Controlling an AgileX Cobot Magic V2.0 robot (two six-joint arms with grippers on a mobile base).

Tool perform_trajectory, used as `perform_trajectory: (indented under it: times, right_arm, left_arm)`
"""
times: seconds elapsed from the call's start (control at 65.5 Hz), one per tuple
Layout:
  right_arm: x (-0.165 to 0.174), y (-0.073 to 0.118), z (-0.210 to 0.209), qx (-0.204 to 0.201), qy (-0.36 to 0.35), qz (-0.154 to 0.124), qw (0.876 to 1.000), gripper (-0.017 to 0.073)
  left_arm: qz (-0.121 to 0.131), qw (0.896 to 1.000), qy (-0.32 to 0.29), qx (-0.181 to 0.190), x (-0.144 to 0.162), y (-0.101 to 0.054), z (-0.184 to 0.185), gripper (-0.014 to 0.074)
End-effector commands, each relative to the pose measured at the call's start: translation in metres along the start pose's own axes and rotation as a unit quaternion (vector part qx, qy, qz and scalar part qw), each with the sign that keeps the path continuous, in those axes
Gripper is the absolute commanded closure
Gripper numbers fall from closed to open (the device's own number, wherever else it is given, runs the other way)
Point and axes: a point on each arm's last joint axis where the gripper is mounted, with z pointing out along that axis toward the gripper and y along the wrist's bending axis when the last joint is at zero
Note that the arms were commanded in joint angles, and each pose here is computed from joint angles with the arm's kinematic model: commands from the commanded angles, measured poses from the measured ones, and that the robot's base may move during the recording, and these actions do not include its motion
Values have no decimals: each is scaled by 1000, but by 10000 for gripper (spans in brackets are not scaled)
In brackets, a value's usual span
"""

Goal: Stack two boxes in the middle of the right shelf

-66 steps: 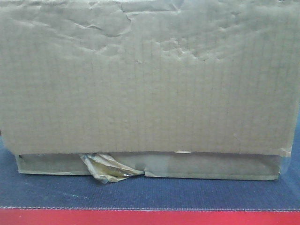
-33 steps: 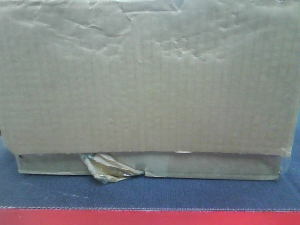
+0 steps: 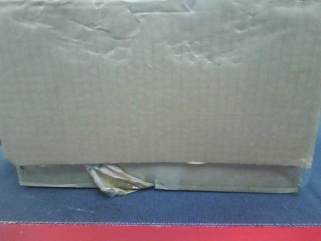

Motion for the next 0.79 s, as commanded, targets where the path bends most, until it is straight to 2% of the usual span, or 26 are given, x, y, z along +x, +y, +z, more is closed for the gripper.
perform_trajectory:
  times: [0.0, 0.046, 0.061, 0.076, 0.214, 0.336, 0.381, 0.442, 0.58, 0.778]
  right_arm:
    - [0, -3, -4, 4, -11, 0, 1000, 674]
    - [0, -3, -4, 6, -11, 3, 1000, 729]
    - [0, -3, -4, 6, -11, 5, 1000, 727]
    - [-1, -4, -4, 8, -12, 6, 1000, 724]
    - [-3, -3, -8, 6, -22, 13, 1000, 713]
    - [-12, 1, -21, 9, -66, 16, 998, 712]
    - [-18, 1, -30, 19, -101, 15, 995, 712]
    - [-25, 2, -39, 16, -134, 14, 991, 712]
    - [-36, 6, -51, -7, -193, 11, 981, 712]
    - [-51, 6, -74, -5, -273, -1, 962, 712]
  left_arm:
    - [-6, 1000, -3, 3, -1, 1, -1, 538]
    - [-6, 1000, -3, 3, -1, 1, -1, 638]
    - [-6, 1000, -3, 3, -1, 1, -1, 691]
    - [-6, 1000, -3, 3, -1, 1, -1, 704]
    - [-6, 1000, -10, 1, 0, 2, -6, 704]
    - [-33, 998, -51, -22, 2, 12, -29, 704]
    - [-43, 995, -83, -41, 3, 20, -46, 704]
    - [-53, 991, -109, -48, 4, 25, -60, 704]
    - [-55, 979, -189, -50, -7, 31, -84, 704]
    - [-44, 952, -302, -40, -26, 32, -119, 704]
